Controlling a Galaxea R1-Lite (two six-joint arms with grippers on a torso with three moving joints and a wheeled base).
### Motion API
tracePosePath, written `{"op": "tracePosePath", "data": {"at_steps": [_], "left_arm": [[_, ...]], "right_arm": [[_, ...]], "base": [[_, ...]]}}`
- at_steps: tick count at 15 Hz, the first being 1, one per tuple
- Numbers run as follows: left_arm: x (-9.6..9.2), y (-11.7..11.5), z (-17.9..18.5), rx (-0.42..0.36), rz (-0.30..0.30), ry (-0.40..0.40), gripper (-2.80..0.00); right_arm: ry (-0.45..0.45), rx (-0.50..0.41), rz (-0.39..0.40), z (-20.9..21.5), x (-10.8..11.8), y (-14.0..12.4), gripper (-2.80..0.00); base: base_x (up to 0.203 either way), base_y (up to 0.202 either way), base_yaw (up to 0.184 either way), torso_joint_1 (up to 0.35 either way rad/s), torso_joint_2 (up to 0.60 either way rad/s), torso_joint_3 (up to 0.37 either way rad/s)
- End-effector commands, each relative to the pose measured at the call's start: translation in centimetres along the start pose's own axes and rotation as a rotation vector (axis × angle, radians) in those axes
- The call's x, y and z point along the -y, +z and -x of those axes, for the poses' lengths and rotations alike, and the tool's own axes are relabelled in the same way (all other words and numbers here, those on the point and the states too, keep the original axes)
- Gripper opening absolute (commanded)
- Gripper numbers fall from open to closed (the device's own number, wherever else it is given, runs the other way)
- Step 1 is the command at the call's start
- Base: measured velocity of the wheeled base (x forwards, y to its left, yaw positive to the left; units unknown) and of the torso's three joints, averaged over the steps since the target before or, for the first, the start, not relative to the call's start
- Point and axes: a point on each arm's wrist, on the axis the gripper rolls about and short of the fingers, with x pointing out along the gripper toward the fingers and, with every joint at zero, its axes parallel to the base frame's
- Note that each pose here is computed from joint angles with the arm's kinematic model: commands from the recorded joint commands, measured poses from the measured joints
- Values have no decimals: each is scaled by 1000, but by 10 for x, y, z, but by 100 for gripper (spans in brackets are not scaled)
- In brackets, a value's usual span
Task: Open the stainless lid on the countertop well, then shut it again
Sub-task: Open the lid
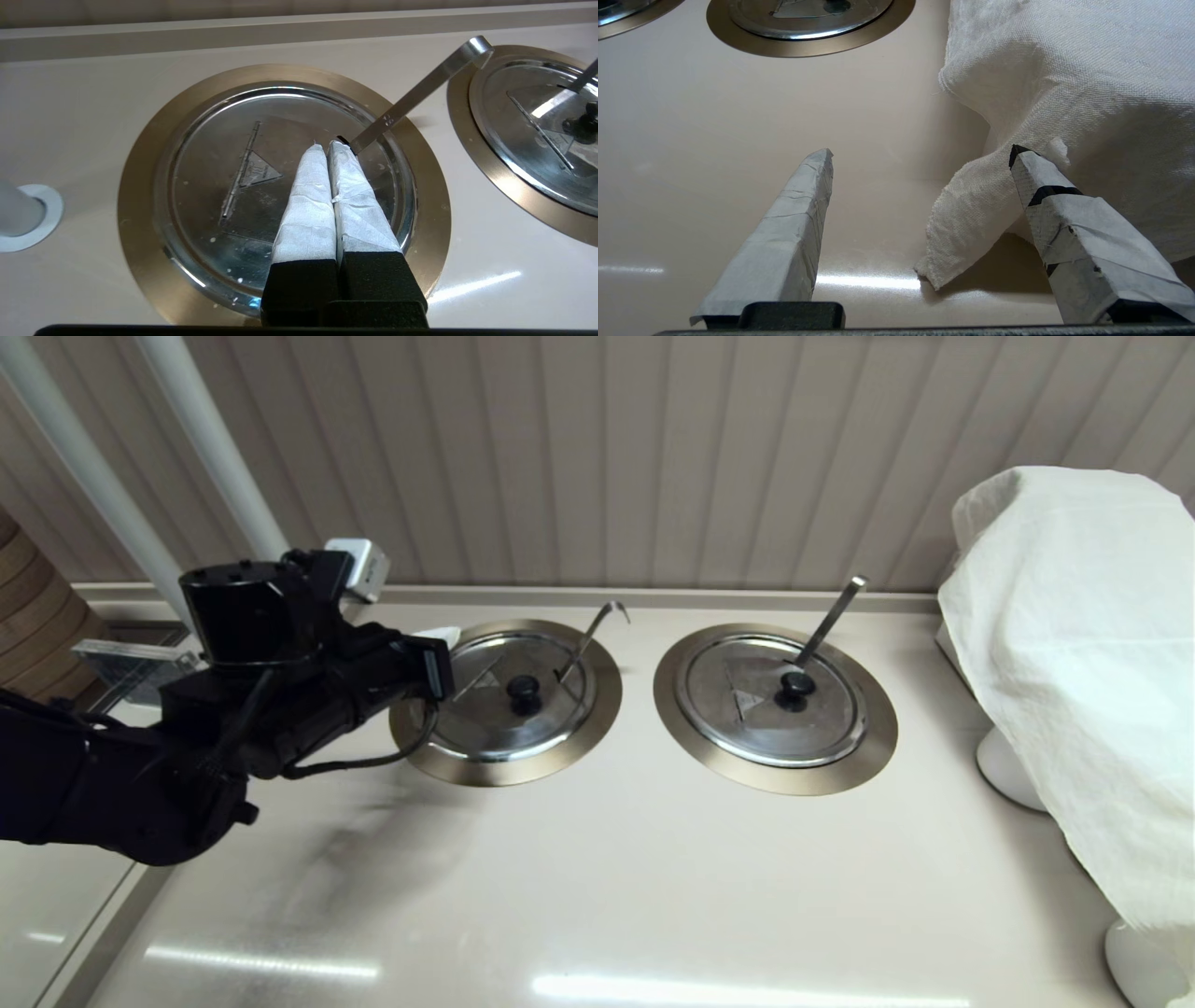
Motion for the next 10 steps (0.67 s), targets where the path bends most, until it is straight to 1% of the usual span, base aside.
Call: {"op": "tracePosePath", "data": {"at_steps": [1,2,3,7,9,10], "left_arm": [[-1,-26,-9,-13,1,-66,-280],[-3,-38,-10,-37,0,-107,-280],[-4,-43,-14,-46,1,-112,-280],[-6,-40,-16,-34,1,-112,-280],[-11,-48,-23,-57,6,-104,-280],[-17,-50,-28,-55,6,-88,-280]], "right_arm": [[0,1,-1,0,0,0,0],[0,0,1,0,0,0,0],[2,1,0,0,0,0,0],[2,1,1,0,0,0,0],[0,1,1,0,0,0,0],[2,1,0,0,0,0,0]], "base": [[0,0,0,0,0,0],[0,0,0,0,0,0],[0,0,0,0,0,0],[0,0,0,0,0,0],[0,0,0,0,0,0],[0,0,0,0,0,0]]}}
